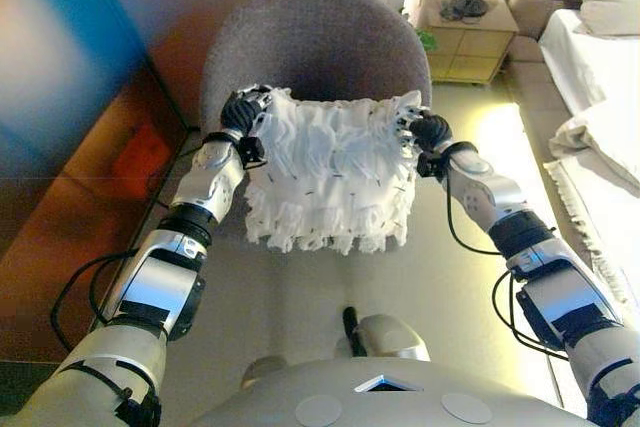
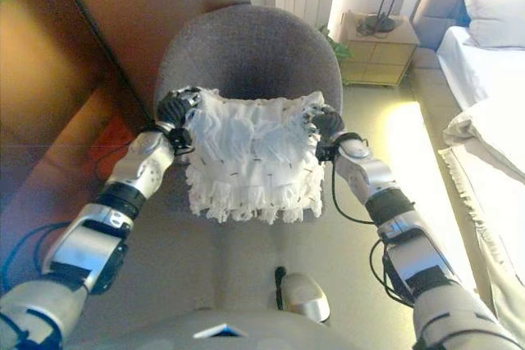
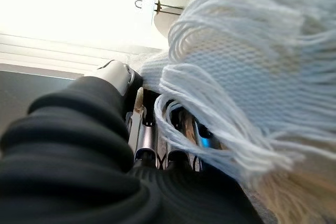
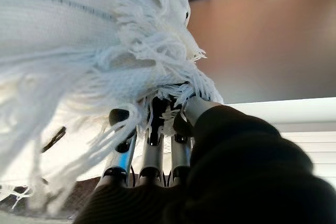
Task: Pick up the cushion and take it to the sofa
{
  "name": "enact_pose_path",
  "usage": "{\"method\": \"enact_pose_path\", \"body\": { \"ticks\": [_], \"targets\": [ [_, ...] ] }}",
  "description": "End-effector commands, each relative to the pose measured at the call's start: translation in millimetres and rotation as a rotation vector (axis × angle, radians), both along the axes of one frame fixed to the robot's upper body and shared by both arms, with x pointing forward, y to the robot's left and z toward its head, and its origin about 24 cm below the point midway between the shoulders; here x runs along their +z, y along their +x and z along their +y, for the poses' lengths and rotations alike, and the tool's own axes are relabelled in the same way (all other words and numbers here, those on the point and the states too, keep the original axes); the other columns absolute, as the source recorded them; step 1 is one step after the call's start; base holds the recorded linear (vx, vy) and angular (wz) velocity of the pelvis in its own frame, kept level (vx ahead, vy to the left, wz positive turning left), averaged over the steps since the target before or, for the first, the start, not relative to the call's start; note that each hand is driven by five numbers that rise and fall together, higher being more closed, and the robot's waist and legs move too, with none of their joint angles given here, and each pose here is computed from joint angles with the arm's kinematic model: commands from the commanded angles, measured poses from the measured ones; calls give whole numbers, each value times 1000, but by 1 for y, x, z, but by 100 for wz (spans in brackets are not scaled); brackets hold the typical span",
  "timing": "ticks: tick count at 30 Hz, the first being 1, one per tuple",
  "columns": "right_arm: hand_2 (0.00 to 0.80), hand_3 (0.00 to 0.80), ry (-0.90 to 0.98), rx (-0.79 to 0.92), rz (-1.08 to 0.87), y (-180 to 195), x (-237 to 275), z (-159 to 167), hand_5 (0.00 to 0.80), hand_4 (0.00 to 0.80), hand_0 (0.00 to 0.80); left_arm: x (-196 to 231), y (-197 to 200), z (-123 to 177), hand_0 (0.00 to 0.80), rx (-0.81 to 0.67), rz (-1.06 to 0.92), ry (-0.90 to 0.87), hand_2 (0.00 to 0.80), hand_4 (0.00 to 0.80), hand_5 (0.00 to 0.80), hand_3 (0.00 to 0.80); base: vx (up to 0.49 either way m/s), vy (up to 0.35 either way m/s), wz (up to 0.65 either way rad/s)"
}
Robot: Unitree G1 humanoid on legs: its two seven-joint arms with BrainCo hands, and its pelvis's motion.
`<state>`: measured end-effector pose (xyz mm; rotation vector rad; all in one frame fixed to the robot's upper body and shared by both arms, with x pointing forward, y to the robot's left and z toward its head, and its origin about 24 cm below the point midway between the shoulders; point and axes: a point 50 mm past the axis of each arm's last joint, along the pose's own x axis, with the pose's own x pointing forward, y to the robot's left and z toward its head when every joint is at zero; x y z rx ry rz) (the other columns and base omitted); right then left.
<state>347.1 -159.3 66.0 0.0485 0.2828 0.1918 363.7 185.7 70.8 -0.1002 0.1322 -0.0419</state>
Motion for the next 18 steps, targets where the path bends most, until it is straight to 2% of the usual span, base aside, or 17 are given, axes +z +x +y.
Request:
{"method": "enact_pose_path", "body": {
  "ticks": [1, 6, 9, 11, 14, 18],
  "targets": [
    [800, 800, 147, 140, -237, 11, 52, 43, 800, 800, 800, 55, 13, -32, 800, -164, -255, -52, 800, 800, 800, 800, 208, -11, 9],
    [800, 800, 119, 83, -256, 15, 63, 29, 800, 800, 800, 67, 18, -44, 800, -215, -266, -97, 800, 800, 800, 800, 198, 113, 43],
    [800, 800, 121, 98, -257, 15, 67, 32, 800, 800, 800, 68, 19, -49, 800, -201, -270, -86, 800, 800, 800, 800, 213, 137, 78],
    [800, 800, 119, 120, -252, 15, 69, 37, 800, 800, 800, 67, 19, -46, 800, -181, -269, -84, 800, 800, 800, 800, 280, 171, 20],
    [800, 800, 121, 144, -237, 18, 68, 40, 800, 800, 800, 66, 20, -39, 800, -155, -266, -94, 800, 800, 800, 800, 264, 167, -25],
    [800, 800, 127, 149, -226, 20, 66, 43, 800, 800, 800, 62, 20, -38, 800, -145, -250, -89, 800, 800, 800, 800, 254, 229, -92]
  ]
}}
